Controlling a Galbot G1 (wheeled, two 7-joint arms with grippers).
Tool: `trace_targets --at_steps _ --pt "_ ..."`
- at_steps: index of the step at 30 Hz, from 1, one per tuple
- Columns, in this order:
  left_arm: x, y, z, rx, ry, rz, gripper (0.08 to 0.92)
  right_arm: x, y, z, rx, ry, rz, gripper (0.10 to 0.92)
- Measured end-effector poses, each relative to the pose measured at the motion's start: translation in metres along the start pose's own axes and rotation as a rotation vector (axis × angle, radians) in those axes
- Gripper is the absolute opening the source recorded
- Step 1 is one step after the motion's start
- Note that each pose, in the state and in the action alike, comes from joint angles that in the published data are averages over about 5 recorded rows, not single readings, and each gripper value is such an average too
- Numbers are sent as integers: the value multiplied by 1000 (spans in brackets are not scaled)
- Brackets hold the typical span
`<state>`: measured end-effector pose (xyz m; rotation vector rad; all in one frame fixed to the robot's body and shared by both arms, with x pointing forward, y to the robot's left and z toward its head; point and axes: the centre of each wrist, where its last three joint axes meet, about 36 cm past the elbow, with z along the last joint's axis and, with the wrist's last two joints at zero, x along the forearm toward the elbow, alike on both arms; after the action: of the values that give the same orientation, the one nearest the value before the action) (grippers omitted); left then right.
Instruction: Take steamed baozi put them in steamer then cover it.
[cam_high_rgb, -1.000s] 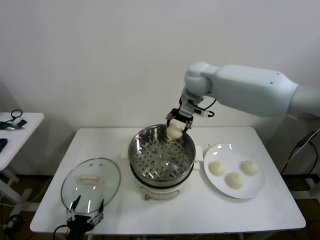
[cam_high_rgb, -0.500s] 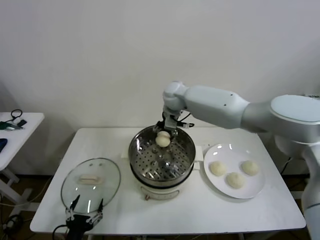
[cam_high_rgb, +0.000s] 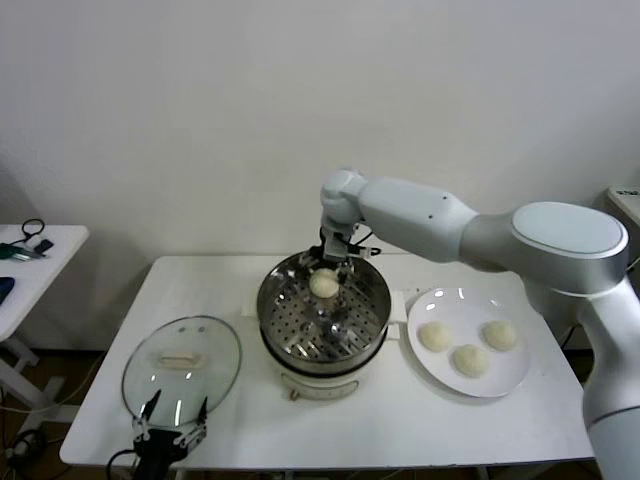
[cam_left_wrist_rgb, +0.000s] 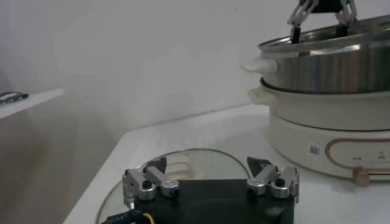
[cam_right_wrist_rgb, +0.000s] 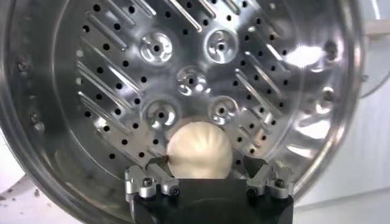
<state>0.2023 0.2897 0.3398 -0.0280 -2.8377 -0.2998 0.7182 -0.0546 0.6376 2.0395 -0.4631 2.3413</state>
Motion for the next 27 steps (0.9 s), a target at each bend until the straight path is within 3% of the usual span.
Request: trace_targets --at_steps 5,12,20,27 --pt "0 0 -1 -3 -2 2 823 52 36 16 -192 -25 8 823" --pt "-1 0 -1 -5 -5 1 823 86 143 28 -590 -58 -4 823" --pt "-2 -2 -1 -7 -3 0 823 60 255 6 -1014 -48 -11 823" --pt "1 -3 1 -6 2 -5 823 10 299 -15 -1214 -37 -32 823"
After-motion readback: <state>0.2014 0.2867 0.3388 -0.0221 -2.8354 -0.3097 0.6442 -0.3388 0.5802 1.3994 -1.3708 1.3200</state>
